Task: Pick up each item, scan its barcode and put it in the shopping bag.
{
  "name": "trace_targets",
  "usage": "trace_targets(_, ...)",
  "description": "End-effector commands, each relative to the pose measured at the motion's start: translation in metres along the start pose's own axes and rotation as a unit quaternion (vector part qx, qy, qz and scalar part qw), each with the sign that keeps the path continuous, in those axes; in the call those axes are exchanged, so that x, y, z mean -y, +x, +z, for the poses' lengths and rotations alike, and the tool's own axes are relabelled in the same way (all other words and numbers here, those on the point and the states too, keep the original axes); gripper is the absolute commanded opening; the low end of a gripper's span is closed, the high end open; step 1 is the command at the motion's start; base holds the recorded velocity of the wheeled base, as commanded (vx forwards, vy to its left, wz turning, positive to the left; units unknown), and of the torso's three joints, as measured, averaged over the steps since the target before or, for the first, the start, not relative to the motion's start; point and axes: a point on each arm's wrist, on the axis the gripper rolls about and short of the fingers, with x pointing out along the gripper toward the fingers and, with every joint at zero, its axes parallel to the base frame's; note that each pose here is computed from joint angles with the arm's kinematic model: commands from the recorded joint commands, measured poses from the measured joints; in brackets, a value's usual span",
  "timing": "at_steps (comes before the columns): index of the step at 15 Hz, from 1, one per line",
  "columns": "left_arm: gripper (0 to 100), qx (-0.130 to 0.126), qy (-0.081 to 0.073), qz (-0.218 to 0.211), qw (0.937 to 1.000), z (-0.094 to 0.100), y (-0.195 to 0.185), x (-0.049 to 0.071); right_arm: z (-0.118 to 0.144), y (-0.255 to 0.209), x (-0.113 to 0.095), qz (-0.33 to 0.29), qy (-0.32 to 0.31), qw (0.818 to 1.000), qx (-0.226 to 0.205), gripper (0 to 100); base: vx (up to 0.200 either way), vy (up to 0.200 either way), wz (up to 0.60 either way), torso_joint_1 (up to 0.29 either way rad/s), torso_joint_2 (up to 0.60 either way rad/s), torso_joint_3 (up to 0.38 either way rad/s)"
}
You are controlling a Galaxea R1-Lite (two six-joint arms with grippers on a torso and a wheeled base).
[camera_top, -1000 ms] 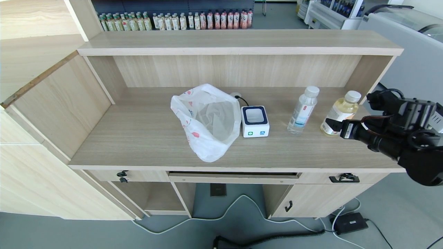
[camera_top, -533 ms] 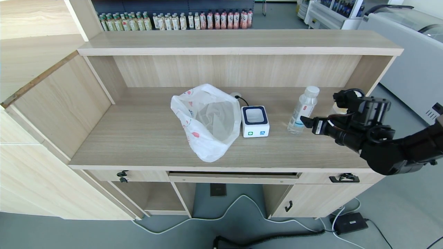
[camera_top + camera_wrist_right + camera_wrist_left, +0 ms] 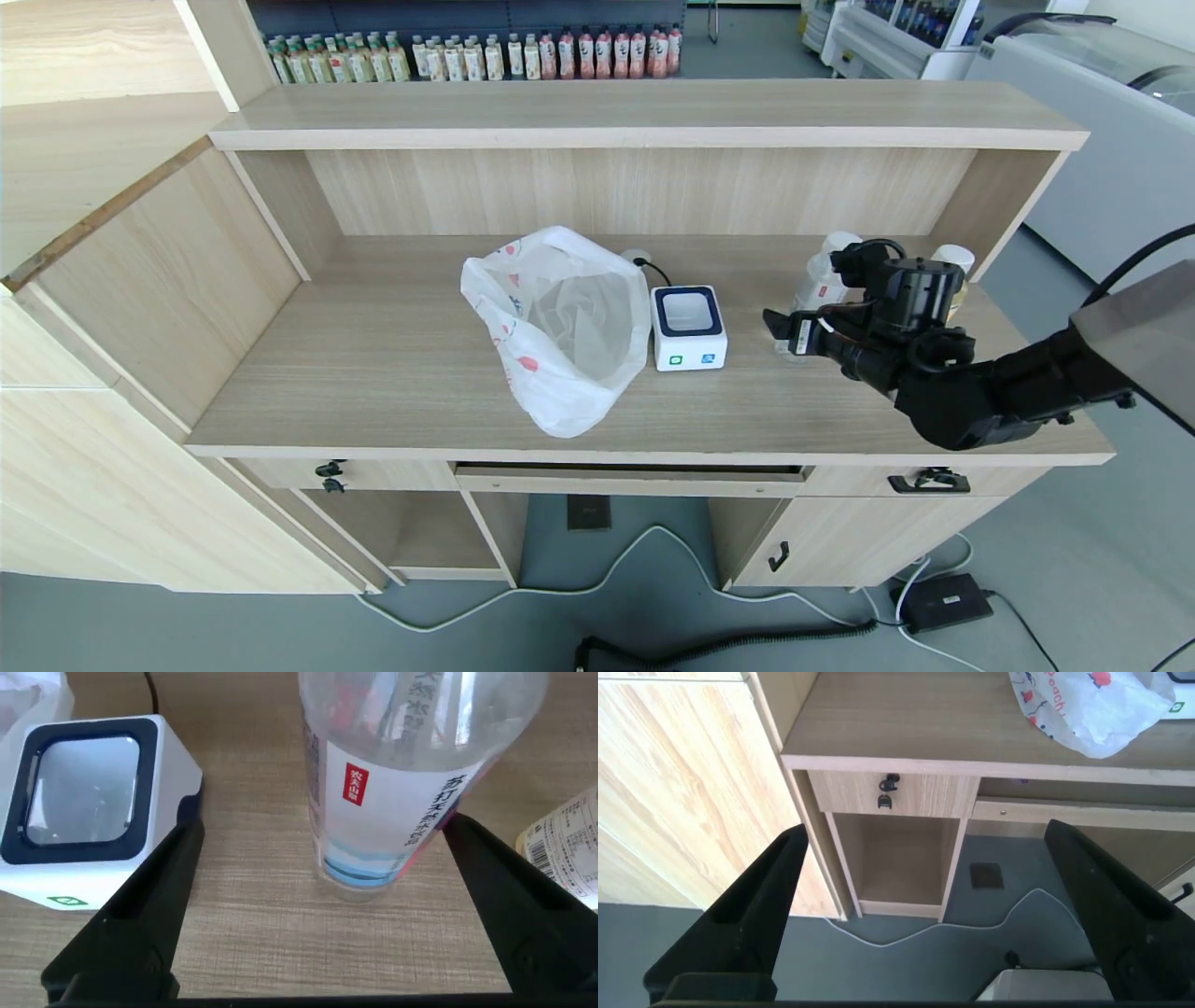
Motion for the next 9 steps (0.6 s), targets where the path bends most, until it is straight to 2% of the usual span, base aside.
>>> trace_targets(1, 100, 0.0, 0.0, 0.0, 1.0, 0.0, 0.0, 0.0, -0.006, 0.005, -0.005, 0.002, -0.002, 1.0, -0.004, 100, 0.0, 0.0, 0.0, 0.0, 0.0, 0.0)
trace_targets(5, 100, 0.0, 0.0, 0.0, 1.0, 0.0, 0.0, 0.0, -0.001, 0.015, -0.002, -0.005, -0.035, 0.999, 0.004, 100, 0.0, 0.0, 0.0, 0.0, 0.0, 0.0)
trace_targets(9, 100, 0.0, 0.0, 0.0, 1.0, 0.0, 0.0, 0.0, 0.009, 0.026, 0.0, -0.009, -0.034, 0.999, 0.008, 100, 0.0, 0.0, 0.0, 0.0, 0.0, 0.0)
